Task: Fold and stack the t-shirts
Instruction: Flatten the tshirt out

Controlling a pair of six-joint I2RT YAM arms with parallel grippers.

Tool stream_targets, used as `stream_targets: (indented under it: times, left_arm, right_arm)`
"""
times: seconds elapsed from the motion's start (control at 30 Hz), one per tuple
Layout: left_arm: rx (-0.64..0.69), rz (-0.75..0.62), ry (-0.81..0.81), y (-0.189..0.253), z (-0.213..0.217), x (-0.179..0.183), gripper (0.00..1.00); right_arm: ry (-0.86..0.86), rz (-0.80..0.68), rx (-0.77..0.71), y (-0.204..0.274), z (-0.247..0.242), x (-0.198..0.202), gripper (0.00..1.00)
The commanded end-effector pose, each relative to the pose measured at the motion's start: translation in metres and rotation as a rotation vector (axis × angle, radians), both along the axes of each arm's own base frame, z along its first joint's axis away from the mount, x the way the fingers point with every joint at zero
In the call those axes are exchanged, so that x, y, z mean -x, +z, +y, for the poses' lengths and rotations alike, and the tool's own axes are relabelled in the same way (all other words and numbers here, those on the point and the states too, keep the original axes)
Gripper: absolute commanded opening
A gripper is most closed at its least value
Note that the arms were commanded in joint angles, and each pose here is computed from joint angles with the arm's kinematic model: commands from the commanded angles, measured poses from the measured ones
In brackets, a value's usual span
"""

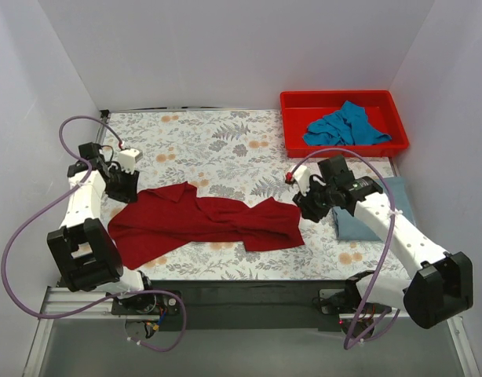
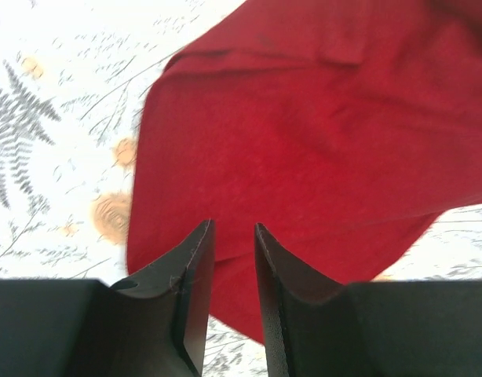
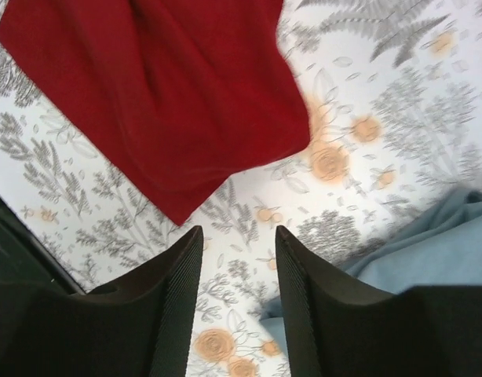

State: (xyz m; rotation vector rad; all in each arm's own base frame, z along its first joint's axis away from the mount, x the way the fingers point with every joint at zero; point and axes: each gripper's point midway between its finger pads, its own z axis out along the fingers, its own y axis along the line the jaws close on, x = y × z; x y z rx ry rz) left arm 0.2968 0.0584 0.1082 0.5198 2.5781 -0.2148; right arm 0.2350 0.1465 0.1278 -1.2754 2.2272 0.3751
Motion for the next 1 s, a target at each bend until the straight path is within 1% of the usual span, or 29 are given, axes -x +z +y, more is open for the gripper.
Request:
stream_targets:
  times: [0.0,0.03,0.13,0.17,0.23,0.53,0.83,0.9,0.93,0.97]
  left_arm:
    - [0.092,-0.043,-0.007,0.026,-0.029,-0.011,0.26]
    - [0.095,-0.041,-0.009,0.026,-0.031,-0.013,0.26]
    - [0.107,-0.052,-0.018,0.032,-0.04,-0.02,0.26]
    - [0.111,-0.052,-0.023,0.033,-0.042,-0.021,0.26]
    - [0.115,-0.058,-0.015,0.036,-0.042,-0.024,0.26]
    - [0.115,-0.06,-0.015,0.032,-0.043,-0.024,0.26]
    - [0.121,-0.064,-0.002,0.028,-0.042,-0.03,0.26]
    - [0.119,-0.09,0.005,0.031,-0.041,-0.037,0.27]
    - [0.126,-0.102,0.013,0.034,-0.041,-0.042,0.27]
    - [0.131,-0.105,0.01,0.033,-0.043,-0.046,0.27]
  right_arm:
    - [0.08,0.116,0.059,-0.038,-0.008,0.034,0.46]
    - [0.087,0.116,0.059,-0.038,-0.006,0.034,0.44]
    - [0.054,0.168,0.113,-0.057,-0.007,0.031,0.46]
    - [0.053,0.213,0.135,-0.069,-0.008,0.034,0.46]
    - [0.058,0.238,0.14,-0.081,-0.008,0.038,0.45]
    - [0.055,0.236,0.144,-0.106,0.003,0.038,0.45]
    - [0.07,0.243,0.227,-0.12,0.006,0.043,0.45]
    - [0.076,0.257,0.253,-0.126,0.004,0.047,0.41]
    - [0.082,0.26,0.262,-0.128,0.004,0.048,0.27]
    - [0.086,0.267,0.275,-0.13,0.002,0.05,0.17]
